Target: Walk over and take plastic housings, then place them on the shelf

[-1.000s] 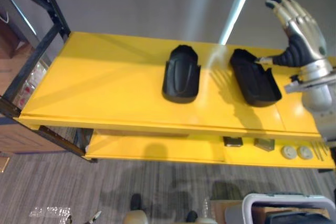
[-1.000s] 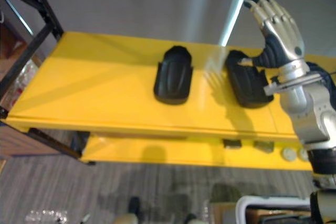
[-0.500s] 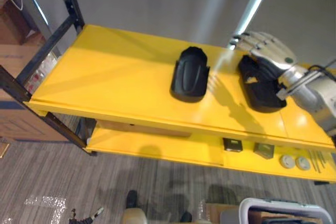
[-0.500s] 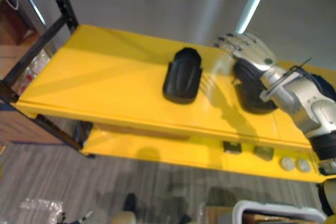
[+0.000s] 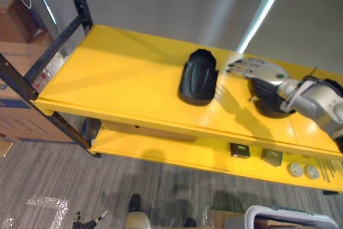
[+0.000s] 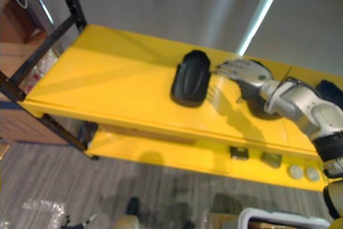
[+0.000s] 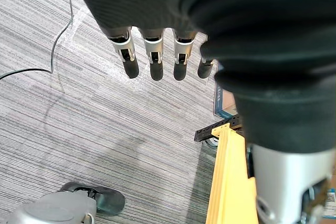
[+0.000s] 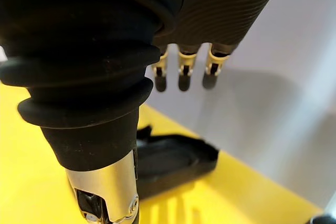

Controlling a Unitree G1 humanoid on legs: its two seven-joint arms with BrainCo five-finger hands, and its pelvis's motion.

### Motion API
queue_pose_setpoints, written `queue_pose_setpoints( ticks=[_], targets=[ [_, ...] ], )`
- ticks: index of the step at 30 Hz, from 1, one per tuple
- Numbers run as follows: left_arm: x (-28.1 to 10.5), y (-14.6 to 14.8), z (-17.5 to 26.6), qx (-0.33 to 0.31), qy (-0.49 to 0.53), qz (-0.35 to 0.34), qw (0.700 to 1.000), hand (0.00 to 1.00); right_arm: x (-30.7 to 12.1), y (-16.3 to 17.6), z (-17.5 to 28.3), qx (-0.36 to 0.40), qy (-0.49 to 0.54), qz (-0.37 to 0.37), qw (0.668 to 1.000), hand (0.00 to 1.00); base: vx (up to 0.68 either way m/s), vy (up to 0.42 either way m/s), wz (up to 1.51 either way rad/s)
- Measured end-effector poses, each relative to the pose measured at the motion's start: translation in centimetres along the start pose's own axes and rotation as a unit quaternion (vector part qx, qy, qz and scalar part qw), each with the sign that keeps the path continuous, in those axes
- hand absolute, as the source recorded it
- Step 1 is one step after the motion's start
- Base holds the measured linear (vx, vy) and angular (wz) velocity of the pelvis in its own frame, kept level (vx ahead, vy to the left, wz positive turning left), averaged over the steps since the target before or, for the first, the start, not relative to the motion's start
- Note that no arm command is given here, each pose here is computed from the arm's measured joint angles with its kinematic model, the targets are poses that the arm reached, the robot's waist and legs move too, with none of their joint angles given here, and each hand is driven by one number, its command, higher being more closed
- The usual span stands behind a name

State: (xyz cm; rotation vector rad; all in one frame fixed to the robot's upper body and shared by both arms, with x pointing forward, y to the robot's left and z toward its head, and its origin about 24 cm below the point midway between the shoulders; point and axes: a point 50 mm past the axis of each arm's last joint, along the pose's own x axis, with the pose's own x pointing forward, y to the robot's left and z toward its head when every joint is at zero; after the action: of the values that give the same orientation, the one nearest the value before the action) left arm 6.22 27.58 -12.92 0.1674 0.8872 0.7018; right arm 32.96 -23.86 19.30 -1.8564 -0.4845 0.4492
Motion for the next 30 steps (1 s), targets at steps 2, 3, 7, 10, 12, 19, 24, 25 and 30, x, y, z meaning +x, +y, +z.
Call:
queue_pose_setpoints(
  ticks=[2, 3, 7, 10, 12, 19, 24, 25, 30],
  targets=[
    [0.0, 0.0, 0.0, -0.002, 0.0, 0.0, 1.0, 0.0, 0.0, 0.5, 0.0, 0.003, -0.002, 0.01, 1.0, 0.0, -0.01, -0.013, 0.11],
    [0.0, 0.0, 0.1, -0.011, 0.002, 0.002, 1.0, 0.0, 0.0, 0.7, 0.0, 0.004, -0.001, 0.015, 1.0, 0.0, -0.02, -0.013, 0.16],
    [0.1, 0.0, 0.2, -0.016, 0.001, 0.001, 1.0, 0.0, 0.0, 1.4, -0.2, 0.003, 0.005, 0.028, 1.0, 0.0, -0.01, -0.006, 0.04],
    [0.1, 0.0, 0.2, -0.018, 0.002, 0.001, 1.0, 0.0, 0.3, 2.0, 0.2, 0.007, 0.001, 0.033, 0.999, 0.0, 0.0, 0.0, 0.0],
    [0.1, -0.1, 0.2, -0.018, 0.002, -0.005, 1.0, 0.0, 0.5, 2.3, 0.4, 0.01, -0.003, 0.034, 0.999, 0.0, 0.0, 0.0, 0.0],
    [0.2, -0.1, 0.5, -0.02, -0.003, -0.011, 1.0, 0.0, 0.8, 2.9, 1.1, 0.003, -0.021, 0.045, 0.999, 0.0, 0.0, 0.0, 0.0],
    [0.2, -0.2, 0.7, -0.022, -0.008, -0.012, 1.0, 0.0, 0.8, 2.9, 1.1, 0.002, -0.021, 0.048, 0.999, 0.0, 0.0, -0.003, 0.01],
    [0.2, -0.2, 0.8, -0.022, -0.009, -0.012, 1.0, 0.0, 0.8, 3.0, 1.2, 0.002, -0.022, 0.049, 0.999, 0.0, 0.02, -0.023, 0.04],
    [0.3, -0.2, 1.2, -0.025, -0.019, -0.013, 0.999, 0.0, 0.9, 3.4, 1.5, 0.001, -0.028, 0.059, 0.998, 0.0, 0.01, -0.02, 0.05]
  ],
)
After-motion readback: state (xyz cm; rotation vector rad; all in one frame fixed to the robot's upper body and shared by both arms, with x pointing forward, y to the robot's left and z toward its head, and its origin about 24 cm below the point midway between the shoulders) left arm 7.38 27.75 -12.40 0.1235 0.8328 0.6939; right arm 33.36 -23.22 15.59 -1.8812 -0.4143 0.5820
